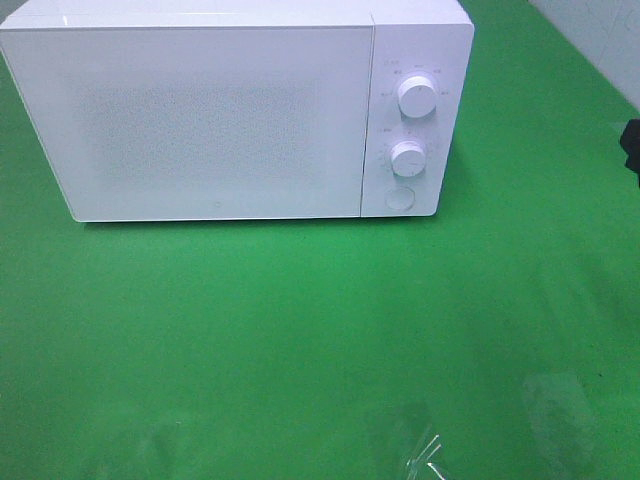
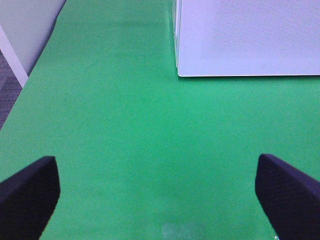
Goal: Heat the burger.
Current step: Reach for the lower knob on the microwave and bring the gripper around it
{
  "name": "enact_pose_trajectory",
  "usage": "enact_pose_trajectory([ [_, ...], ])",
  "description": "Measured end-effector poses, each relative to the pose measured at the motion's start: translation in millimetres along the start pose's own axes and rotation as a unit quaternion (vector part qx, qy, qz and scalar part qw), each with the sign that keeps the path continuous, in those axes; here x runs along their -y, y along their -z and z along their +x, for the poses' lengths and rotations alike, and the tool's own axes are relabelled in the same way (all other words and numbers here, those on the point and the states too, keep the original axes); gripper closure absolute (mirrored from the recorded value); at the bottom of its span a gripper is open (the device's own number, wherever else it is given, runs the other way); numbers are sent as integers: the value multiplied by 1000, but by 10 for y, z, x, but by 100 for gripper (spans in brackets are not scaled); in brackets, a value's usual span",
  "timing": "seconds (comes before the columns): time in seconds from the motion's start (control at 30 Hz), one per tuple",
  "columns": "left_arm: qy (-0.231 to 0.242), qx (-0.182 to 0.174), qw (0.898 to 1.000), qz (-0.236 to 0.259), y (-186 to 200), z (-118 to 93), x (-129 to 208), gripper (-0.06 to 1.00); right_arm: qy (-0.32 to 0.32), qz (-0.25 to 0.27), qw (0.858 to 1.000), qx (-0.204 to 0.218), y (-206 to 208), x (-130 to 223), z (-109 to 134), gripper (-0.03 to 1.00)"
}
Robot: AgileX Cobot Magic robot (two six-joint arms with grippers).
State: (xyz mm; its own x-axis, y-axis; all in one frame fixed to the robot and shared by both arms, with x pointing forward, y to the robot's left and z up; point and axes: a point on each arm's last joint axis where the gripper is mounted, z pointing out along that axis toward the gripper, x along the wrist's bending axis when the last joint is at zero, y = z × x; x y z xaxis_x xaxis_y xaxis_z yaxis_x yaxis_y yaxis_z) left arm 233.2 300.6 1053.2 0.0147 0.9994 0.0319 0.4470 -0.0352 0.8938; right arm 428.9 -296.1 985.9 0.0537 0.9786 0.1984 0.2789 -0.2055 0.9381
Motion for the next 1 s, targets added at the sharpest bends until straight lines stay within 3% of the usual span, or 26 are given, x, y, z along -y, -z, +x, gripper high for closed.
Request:
enact_pose_trajectory([
  [0.17,0,0,1000,0,0,0,0,-4,-16,0,1000,20,-13,69,-37,27],
  [0.5,0,0,1000,0,0,0,0,-4,61,-23,997,-28,20,93,293,27],
  [0.77,0,0,1000,0,0,0,0,-4,79,-72,994,-28,100,74,499,27],
  [1.0,0,0,1000,0,0,0,0,-4,99,-71,992,-13,49,266,681,27],
])
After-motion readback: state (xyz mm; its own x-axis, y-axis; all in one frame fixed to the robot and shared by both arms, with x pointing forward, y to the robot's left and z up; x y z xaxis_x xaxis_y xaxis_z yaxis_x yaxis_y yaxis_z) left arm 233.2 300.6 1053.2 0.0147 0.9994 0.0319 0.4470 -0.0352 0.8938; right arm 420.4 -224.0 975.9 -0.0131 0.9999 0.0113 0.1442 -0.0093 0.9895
